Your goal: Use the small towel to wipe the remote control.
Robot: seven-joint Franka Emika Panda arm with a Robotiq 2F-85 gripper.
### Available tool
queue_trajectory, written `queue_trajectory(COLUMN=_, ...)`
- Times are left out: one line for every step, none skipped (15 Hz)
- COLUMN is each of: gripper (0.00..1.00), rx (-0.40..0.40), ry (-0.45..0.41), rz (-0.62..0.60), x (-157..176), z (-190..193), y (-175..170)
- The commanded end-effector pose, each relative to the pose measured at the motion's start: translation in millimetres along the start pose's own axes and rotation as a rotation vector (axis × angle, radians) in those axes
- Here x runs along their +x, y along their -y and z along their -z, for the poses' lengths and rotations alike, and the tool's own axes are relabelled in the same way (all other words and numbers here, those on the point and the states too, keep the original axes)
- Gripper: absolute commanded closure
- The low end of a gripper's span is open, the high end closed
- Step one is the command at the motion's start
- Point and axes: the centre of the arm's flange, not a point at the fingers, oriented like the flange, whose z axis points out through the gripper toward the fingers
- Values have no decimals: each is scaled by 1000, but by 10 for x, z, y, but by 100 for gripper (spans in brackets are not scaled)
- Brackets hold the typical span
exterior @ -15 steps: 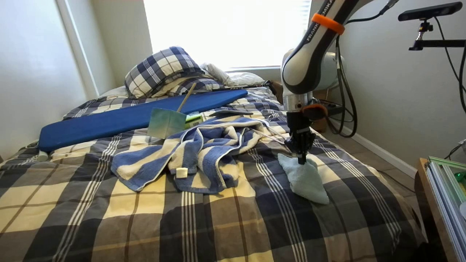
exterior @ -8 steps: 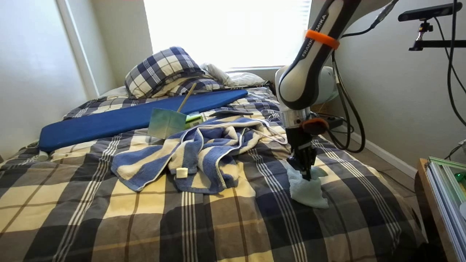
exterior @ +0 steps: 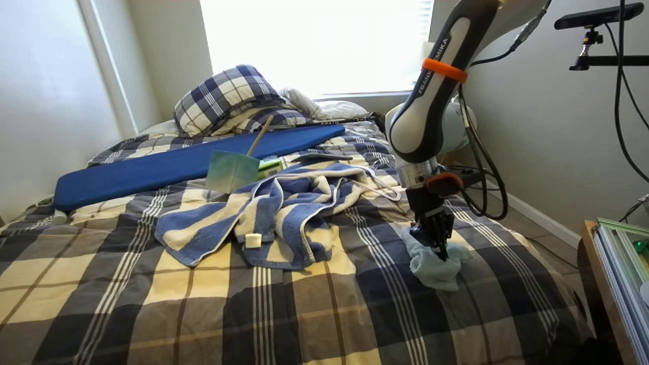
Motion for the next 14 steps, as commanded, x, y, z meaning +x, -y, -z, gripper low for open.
queue_trajectory(gripper=99, rx=-4, ry=-87, rz=-73, x=145, z=51, y=-114)
queue_trajectory(gripper=99, rx=3, ry=-117, rz=-90, x=178, z=79, y=-151)
queue_trajectory(gripper=99, rx=11, ry=-143, rz=-111, x=204, z=106, y=-191)
queue_trajectory(gripper=99, rx=8, ry=-167, rz=-132, x=225, z=125, y=-230)
queue_trajectory(gripper=99, rx=8, ry=-184, rz=-150, x=242, z=142, y=-265)
queue_trajectory(gripper=99, rx=10, ry=-208, rz=-172, x=253, z=167, y=-307)
queue_trajectory(gripper=99, rx=17, ry=-226, rz=-192, x=262, z=192, y=-343)
queue_trajectory(gripper=99, rx=18, ry=-248, rz=-213, x=270, z=219, y=-387)
queue_trajectory(gripper=99, rx=20, ry=-264, rz=-232, x=280, z=239, y=-427)
queue_trajectory(gripper=99, rx=19, ry=-282, rz=-254, x=290, z=256, y=-469)
queue_trajectory(gripper=99, rx=22, ry=-298, rz=-275, x=293, z=278, y=-512)
queue_trajectory(gripper=99, rx=22, ry=-319, rz=-294, x=295, z=300, y=-554)
queue_trajectory(gripper=99, rx=23, ry=-337, rz=-314, x=298, z=320, y=-597)
queue_trajectory(gripper=99, rx=27, ry=-353, rz=-331, x=297, z=341, y=-639)
